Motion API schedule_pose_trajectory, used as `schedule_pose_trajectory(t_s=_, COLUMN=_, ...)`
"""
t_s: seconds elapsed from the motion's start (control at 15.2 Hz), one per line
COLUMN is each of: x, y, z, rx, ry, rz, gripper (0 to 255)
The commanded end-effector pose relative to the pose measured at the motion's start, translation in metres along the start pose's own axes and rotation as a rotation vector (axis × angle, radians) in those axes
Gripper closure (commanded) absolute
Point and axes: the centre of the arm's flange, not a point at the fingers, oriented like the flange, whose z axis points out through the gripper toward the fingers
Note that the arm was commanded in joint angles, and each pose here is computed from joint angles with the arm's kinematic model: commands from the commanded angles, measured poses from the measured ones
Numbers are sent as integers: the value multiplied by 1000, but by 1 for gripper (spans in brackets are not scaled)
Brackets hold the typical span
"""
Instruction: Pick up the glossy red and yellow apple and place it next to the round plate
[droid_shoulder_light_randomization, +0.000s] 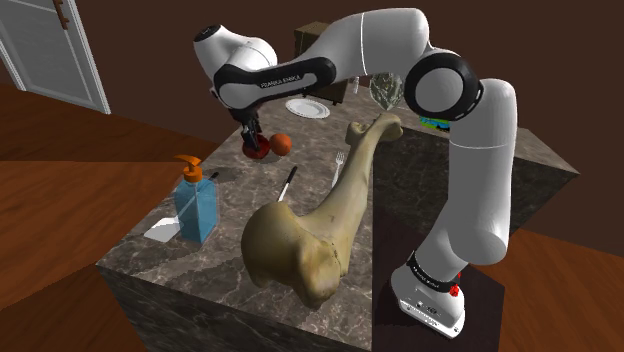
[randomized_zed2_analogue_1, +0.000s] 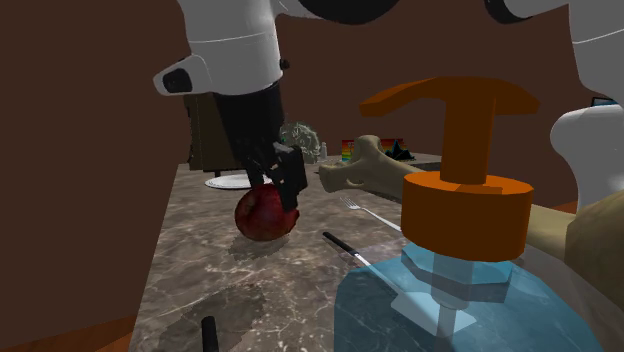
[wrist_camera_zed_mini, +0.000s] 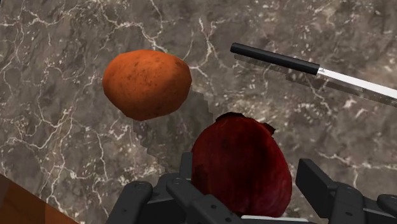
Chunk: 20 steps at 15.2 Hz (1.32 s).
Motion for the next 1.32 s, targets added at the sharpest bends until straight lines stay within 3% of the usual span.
schedule_pose_trajectory(t_s=0.0, x=-4, y=2, z=-10, rx=0, ry=0, rz=0, gripper=255)
schedule_pose_trajectory(t_s=0.99, x=-32, y=22, z=-81, rx=0, ry=0, rz=0, gripper=255)
schedule_pose_trajectory(t_s=1.25, x=-55, y=48, z=-63, rx=0, ry=0, rz=0, gripper=255)
